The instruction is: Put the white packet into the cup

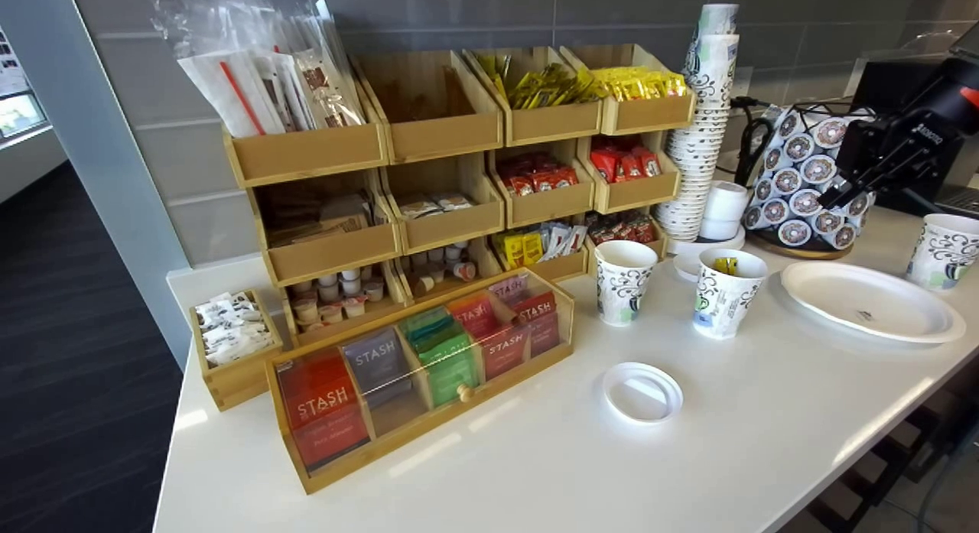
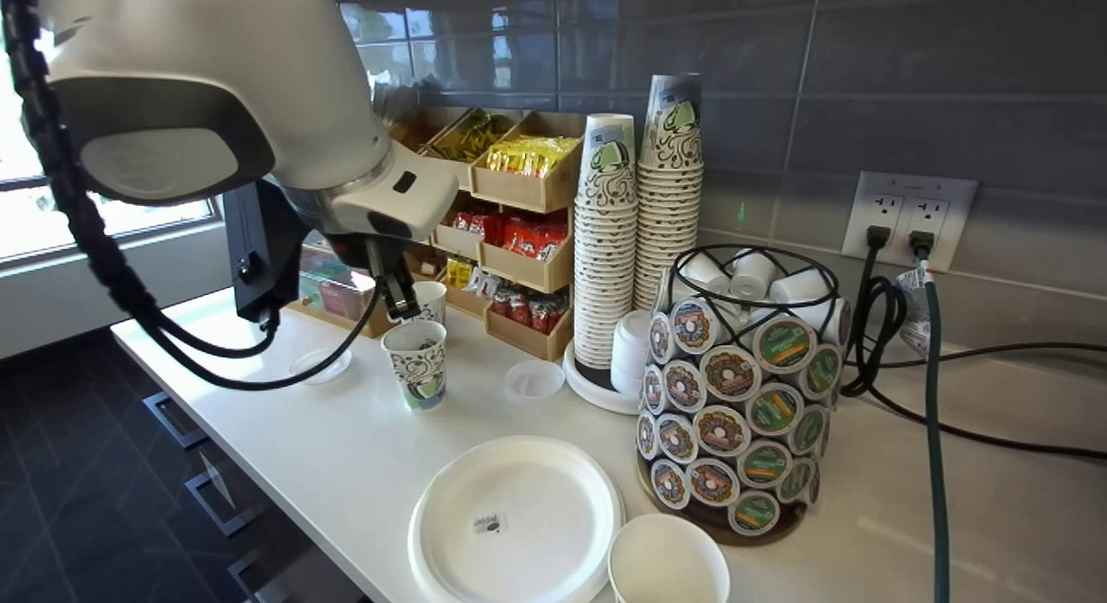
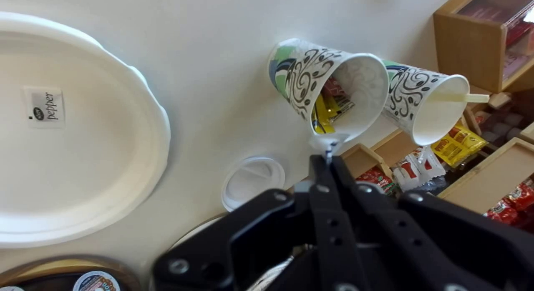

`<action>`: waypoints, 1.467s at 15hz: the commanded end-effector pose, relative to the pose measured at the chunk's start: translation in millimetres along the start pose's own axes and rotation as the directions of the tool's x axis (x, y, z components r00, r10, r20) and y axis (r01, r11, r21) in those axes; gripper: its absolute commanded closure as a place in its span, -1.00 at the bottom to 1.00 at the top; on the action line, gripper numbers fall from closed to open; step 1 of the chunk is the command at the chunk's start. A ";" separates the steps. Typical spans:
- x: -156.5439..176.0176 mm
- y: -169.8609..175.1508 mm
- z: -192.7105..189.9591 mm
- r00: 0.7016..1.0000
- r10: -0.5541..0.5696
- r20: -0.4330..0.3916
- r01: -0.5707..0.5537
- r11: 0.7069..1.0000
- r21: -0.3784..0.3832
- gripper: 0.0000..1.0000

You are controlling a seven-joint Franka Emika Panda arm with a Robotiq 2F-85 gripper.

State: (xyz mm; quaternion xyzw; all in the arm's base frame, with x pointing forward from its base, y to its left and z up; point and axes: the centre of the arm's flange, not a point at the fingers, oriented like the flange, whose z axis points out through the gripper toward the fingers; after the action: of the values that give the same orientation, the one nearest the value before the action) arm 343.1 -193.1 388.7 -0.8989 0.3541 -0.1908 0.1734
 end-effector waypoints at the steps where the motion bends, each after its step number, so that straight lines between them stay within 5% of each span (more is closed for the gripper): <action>1: -4.6 -20.3 6.1 0.999 -0.047 0.008 0.047 0.999 -0.001 0.98; 9: -21.7 -90.2 37.7 0.977 -0.201 0.073 0.199 0.979 0.042 0.98; 21: 16.3 -83.3 76.5 0.983 -0.170 0.073 0.172 0.985 -0.021 0.98; 22: 17.9 -81.6 79.1 0.983 -0.166 0.075 0.168 0.985 -0.027 0.41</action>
State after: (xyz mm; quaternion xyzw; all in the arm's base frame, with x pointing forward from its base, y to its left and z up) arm 425.2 -125.1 375.5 -0.9349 0.2685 -0.1695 0.1586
